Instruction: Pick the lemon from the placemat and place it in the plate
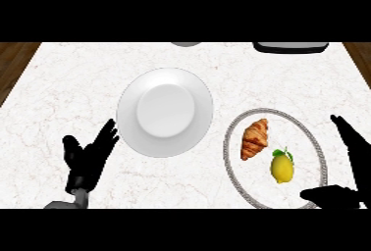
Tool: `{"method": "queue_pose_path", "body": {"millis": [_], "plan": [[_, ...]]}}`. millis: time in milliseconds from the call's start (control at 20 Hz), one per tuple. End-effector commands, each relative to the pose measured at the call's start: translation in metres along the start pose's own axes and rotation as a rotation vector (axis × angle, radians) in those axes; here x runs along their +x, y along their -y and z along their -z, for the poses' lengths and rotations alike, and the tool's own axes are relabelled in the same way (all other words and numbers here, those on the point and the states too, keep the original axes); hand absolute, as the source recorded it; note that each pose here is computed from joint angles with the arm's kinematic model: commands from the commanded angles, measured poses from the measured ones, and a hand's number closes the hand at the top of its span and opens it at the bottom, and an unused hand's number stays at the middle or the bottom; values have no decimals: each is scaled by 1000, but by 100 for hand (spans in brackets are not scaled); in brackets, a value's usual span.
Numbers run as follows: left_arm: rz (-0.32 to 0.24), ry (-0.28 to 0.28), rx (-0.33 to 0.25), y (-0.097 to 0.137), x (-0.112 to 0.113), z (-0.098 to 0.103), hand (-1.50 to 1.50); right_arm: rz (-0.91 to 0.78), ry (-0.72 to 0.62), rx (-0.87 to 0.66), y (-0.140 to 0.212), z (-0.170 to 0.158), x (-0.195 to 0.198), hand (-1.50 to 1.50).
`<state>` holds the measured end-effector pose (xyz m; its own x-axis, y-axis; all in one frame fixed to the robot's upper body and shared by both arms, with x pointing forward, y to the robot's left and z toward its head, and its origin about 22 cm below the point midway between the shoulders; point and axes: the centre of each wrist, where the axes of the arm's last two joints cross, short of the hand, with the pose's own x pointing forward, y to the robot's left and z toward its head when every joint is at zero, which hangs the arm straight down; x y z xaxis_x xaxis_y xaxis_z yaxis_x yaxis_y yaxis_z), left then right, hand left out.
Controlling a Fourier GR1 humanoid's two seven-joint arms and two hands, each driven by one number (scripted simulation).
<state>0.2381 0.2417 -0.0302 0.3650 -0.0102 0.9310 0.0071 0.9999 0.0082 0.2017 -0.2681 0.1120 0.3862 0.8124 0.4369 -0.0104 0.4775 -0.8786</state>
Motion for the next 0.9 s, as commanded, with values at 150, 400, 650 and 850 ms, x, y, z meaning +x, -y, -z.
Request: {"method": "queue_pose_path", "body": {"millis": [150,400,650,850], "plan": [[-12,-16,8,9,-15,-3,0,9,-33,97,-25,3,22,-150],[-1,1,24,5,1,-11,0,8,-26,87,-54,10,31,-150],[0,-10,15,-4,0,-5,0,-73,-64,68,-53,10,29,-150],[-15,-13,12,-12,-12,-10,0,-119,-106,80,-66,5,16,-150]]}}
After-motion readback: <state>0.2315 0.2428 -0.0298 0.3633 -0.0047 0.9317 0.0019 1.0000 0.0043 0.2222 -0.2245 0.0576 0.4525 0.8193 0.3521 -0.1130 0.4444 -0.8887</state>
